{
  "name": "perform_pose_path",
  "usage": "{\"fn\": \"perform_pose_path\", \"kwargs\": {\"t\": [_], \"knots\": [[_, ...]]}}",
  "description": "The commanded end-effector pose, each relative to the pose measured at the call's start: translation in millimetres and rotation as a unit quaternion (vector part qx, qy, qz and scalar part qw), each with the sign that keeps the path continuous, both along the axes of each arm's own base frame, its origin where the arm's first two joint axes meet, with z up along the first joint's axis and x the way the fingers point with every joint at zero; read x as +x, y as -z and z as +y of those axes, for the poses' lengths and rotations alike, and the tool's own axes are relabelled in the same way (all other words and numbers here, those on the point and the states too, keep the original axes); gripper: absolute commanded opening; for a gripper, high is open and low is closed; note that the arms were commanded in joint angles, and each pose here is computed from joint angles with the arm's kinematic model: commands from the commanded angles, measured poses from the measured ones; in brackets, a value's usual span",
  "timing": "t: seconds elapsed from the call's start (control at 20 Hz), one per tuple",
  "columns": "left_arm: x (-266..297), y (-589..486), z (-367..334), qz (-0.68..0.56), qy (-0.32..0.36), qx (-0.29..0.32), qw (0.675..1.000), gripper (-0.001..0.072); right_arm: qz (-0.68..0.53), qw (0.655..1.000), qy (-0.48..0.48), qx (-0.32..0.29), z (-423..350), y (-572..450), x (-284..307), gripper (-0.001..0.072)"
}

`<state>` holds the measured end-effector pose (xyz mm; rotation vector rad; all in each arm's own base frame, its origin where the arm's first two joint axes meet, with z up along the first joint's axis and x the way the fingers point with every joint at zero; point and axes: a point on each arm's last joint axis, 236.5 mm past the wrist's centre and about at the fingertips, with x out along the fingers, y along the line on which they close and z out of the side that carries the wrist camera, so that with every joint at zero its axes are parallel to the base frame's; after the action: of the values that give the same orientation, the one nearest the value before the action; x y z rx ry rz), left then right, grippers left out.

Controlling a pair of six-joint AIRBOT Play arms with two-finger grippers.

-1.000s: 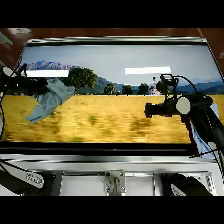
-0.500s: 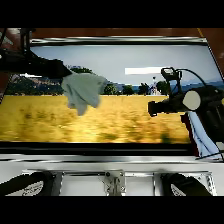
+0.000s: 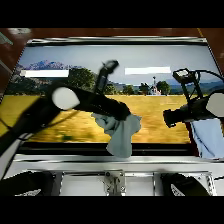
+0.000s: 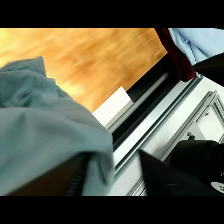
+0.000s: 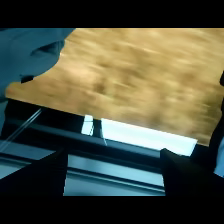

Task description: Fold the shirts.

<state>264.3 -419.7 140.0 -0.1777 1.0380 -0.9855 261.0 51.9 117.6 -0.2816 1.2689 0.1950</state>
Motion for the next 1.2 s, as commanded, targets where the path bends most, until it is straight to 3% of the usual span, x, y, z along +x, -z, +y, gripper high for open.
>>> {"fn": "perform_pose_path", "kwargs": {"t": [0.0, 0.3, 0.5, 0.75, 1.15], "knots": [[-22, 56, -33, 0.096, -0.018, 0.002, 0.995, 0.0720, 0.026, 0.999, 0.010, -0.017, -10, 0, -16, 0.0696], [63, 33, 125, 0.085, -0.083, 0.064, 0.991, 0.0717, 0.002, 0.998, 0.032, -0.062, -33, -1, -5, 0.0695], [73, 83, 220, 0.169, -0.149, 0.112, 0.968, 0.0718, -0.005, 0.996, 0.045, -0.072, -37, 36, 6, 0.0692], [47, 167, 191, 0.266, -0.172, 0.061, 0.946, 0.0718, 0.047, 0.989, 0.110, 0.082, -3, 90, -4, 0.0692], [51, 227, 135, 0.295, -0.188, 0.037, 0.936, 0.0713, 0.089, 0.970, 0.164, 0.153, -26, 90, -18, 0.0692]]}}
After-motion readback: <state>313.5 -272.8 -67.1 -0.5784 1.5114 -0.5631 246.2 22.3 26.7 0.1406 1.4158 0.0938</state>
